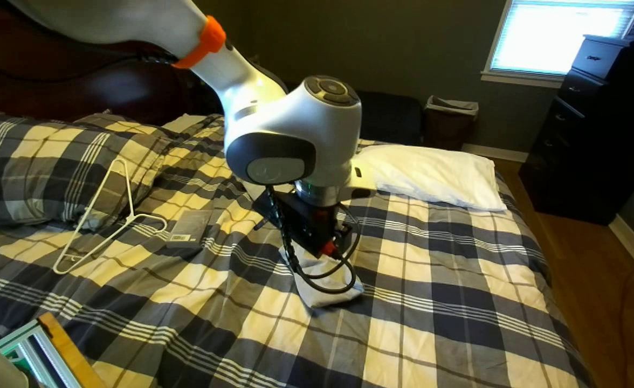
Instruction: Fold the towel on the bed
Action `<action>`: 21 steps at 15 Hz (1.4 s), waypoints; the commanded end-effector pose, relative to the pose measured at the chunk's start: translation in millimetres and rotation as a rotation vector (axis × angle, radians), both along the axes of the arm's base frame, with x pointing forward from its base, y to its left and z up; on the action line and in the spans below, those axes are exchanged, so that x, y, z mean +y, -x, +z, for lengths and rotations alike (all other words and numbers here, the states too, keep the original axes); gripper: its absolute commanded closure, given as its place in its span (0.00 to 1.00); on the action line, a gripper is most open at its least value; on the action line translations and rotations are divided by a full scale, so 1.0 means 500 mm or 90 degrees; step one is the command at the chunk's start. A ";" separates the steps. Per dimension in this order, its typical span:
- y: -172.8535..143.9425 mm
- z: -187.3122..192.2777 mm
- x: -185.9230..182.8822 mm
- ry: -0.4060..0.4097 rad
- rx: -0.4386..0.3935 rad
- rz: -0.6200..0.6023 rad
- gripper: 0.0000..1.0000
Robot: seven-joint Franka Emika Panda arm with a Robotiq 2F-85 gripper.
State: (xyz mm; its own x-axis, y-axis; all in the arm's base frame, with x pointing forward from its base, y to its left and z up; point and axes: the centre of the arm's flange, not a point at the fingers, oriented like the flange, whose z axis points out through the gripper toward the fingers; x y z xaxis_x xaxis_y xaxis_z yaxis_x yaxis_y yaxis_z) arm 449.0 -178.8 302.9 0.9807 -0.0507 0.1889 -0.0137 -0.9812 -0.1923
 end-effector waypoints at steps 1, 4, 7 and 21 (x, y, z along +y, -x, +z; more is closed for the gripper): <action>-0.014 -0.023 -0.001 -0.015 0.024 -0.014 0.00; -0.030 -0.047 0.001 -0.012 0.039 -0.010 0.00; -0.017 -0.041 0.002 -0.014 0.014 -0.052 0.00; -0.144 -0.389 -0.118 -0.153 0.144 -0.222 0.00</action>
State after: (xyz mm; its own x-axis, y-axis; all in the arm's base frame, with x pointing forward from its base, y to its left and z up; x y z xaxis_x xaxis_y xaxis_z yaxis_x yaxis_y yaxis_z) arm 488.5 -220.6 145.2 0.9121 -0.4060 -0.0565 -0.4014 -0.8566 -0.3243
